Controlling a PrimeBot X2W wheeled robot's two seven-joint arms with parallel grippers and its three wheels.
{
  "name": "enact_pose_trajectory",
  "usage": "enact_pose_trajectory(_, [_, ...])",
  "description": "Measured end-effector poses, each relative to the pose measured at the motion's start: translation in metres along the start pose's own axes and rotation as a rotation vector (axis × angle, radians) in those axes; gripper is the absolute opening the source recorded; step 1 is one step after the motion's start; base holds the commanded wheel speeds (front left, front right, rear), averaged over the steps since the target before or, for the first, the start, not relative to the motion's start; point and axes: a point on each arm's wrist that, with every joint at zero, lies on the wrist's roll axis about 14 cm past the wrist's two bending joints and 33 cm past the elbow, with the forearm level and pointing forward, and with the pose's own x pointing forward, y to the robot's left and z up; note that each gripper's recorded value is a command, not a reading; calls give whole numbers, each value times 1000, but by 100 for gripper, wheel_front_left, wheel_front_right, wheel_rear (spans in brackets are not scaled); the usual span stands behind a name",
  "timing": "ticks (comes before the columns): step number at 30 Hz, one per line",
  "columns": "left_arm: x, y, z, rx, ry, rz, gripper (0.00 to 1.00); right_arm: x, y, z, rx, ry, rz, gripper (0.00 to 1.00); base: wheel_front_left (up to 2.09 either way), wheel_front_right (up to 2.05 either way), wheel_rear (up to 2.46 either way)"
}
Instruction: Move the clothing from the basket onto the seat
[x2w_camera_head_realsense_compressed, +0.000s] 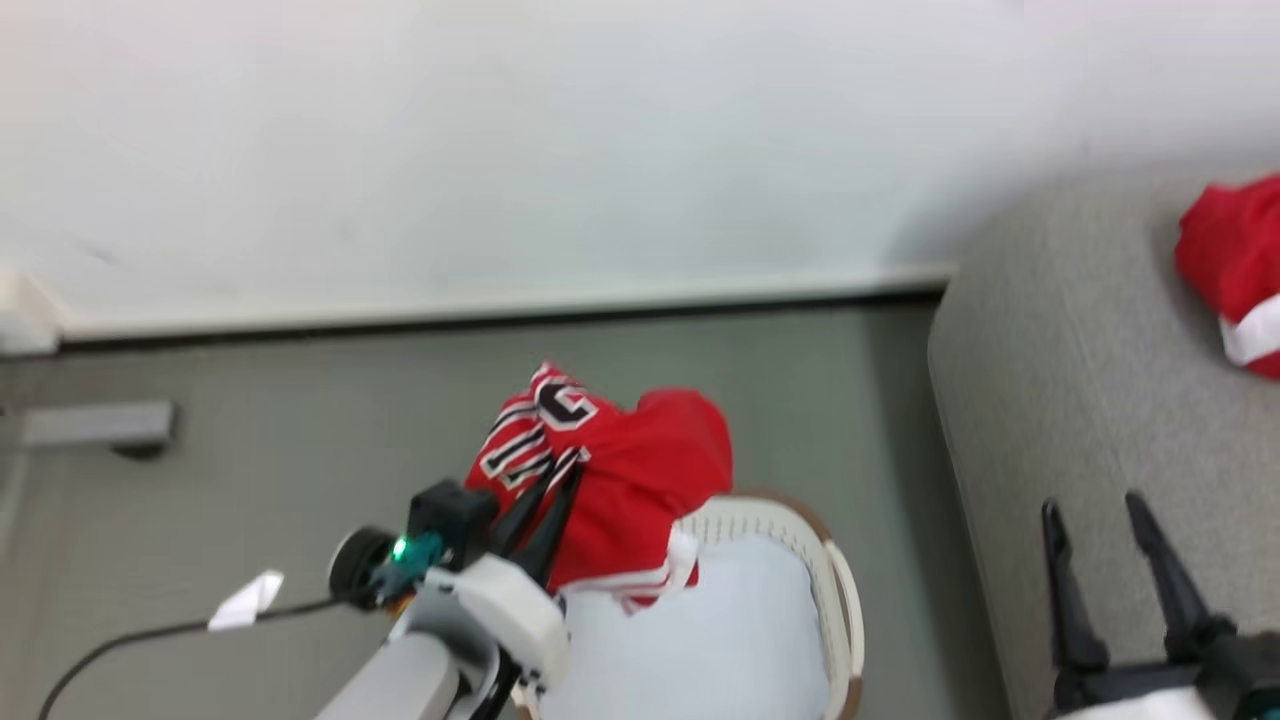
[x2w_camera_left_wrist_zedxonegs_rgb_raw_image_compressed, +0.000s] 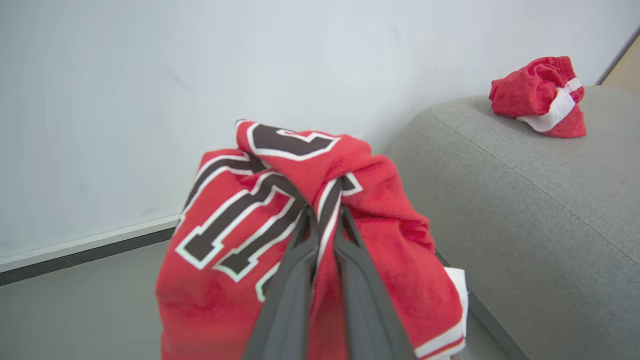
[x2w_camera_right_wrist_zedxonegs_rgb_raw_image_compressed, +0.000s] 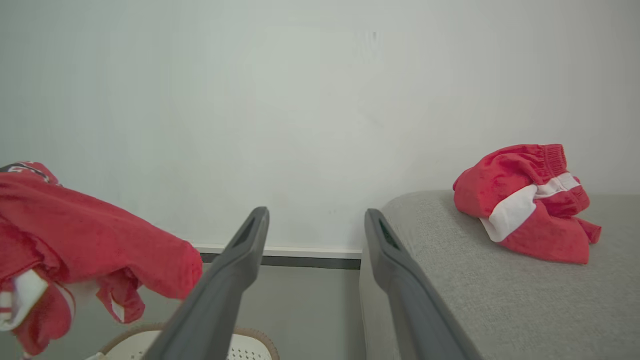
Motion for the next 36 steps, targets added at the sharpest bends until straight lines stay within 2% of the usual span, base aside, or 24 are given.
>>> enact_pose_trajectory(8, [-65, 6, 48, 53, -111, 100, 0, -43, 18, 12, 23, -27, 44, 100, 0, 0, 0])
enact_pose_trajectory(13, [-91, 12, 71, 87, -158, 140, 0, -50, 33, 21, 43, -58, 86, 100, 0, 0, 0])
enact_pose_trajectory(18, [-100, 11, 86, 100, -183, 147, 0, -50, 58, 27, 44, -74, 164, 100, 0, 0, 0])
enact_pose_trajectory(21, [-101, 7, 93, 103, -199, 136, 0, -48, 87, 33, 29, -95, 253, 100, 0, 0, 0])
enact_pose_trajectory(30, [-96, -18, 98, 119, -196, 58, 0, -52, 179, 58, -74, -117, 620, 100, 0, 0, 0])
enact_pose_trajectory(36, [-91, -41, 98, 121, -196, -13, 0, -55, 207, 56, -136, -68, 757, 100, 0, 0, 0])
